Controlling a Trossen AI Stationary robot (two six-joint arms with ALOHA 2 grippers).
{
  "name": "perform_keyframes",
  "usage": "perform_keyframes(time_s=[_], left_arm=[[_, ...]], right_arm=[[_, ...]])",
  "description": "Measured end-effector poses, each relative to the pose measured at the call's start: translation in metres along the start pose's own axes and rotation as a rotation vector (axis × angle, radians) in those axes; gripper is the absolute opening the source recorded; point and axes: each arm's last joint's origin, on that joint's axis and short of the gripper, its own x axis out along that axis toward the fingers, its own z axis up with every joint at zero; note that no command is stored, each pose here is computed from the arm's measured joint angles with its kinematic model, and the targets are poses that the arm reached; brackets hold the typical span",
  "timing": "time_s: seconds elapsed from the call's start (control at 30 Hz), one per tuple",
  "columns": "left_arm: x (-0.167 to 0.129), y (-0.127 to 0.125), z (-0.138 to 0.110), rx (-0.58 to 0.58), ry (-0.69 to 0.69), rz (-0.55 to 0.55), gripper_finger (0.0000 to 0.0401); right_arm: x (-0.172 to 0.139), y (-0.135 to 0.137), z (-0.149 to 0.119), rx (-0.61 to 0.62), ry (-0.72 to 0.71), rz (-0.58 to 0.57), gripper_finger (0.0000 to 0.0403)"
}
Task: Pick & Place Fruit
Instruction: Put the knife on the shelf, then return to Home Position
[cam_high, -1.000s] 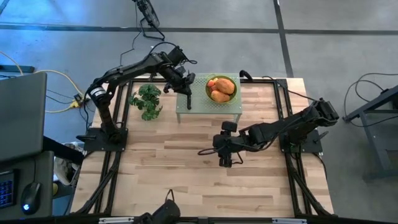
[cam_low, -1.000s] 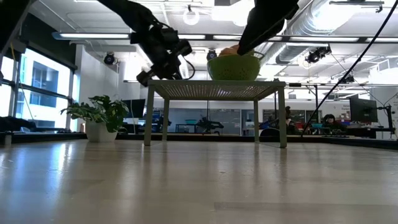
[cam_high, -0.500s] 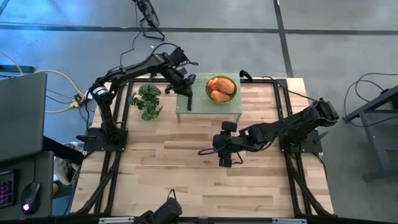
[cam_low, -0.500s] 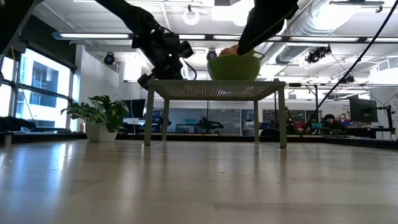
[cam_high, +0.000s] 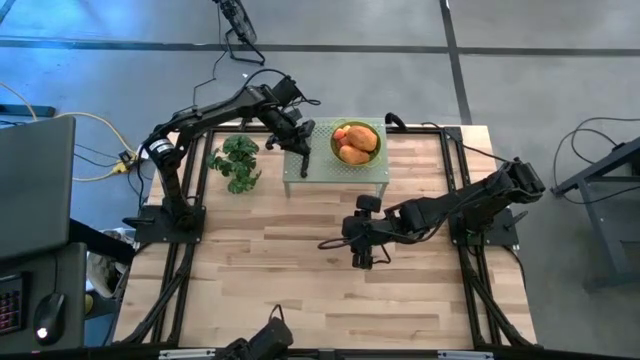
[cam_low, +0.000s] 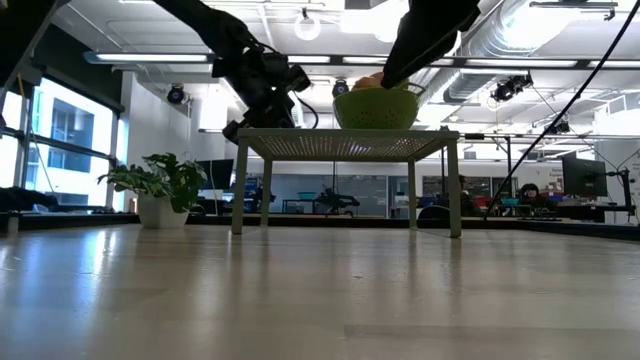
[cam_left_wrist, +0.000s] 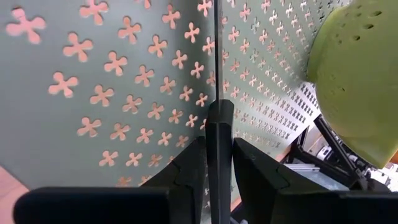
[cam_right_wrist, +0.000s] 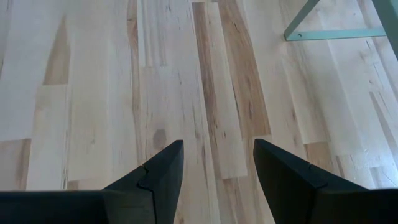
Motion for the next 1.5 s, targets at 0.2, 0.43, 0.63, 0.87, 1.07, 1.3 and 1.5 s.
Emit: perform_keyframes(time_s=[0.2, 0.43, 0.63, 0.87, 1.07, 1.3, 1.5], left_arm=[[0.0, 0.0, 0.0, 0.025, 0.0, 0.0, 0.0077], [0.0001, 0.0002, -0.0001, 0.024, 0.001, 0.001, 0.0077], [0.0001, 0.0004, -0.0005, 0.022, 0.008, -0.001, 0.0078], [0.0001, -0.0004, -0.001, 0.014, 0.028, -0.025, 0.0129], [0.0, -0.001, -0.0013, 0.008, 0.043, -0.045, 0.0182], [-0.0037, 0.0013, 0.0003, -0.056, 0.087, -0.093, 0.0191], [-0.0032, 0.0007, -0.0043, -0.076, 0.165, -0.136, 0.0191]], right_arm=[[0.0, 0.0001, 0.0, 0.0, 0.0, 0.0, 0.0188], [0.0001, 0.0001, -0.0001, 0.0, 0.001, 0.0, 0.0188], [0.0001, 0.0001, -0.0001, 0.0, 0.001, 0.0, 0.0188], [0.0001, 0.0001, -0.0001, 0.0, 0.001, 0.0, 0.0188], [0.0001, 0.0001, -0.0001, 0.0, 0.001, 0.0, 0.0188], [0.0001, 0.0001, -0.0001, 0.0, 0.001, 0.0, 0.0188], [0.0001, 0.0001, -0.0001, 0.0, 0.001, 0.0, 0.0188]])
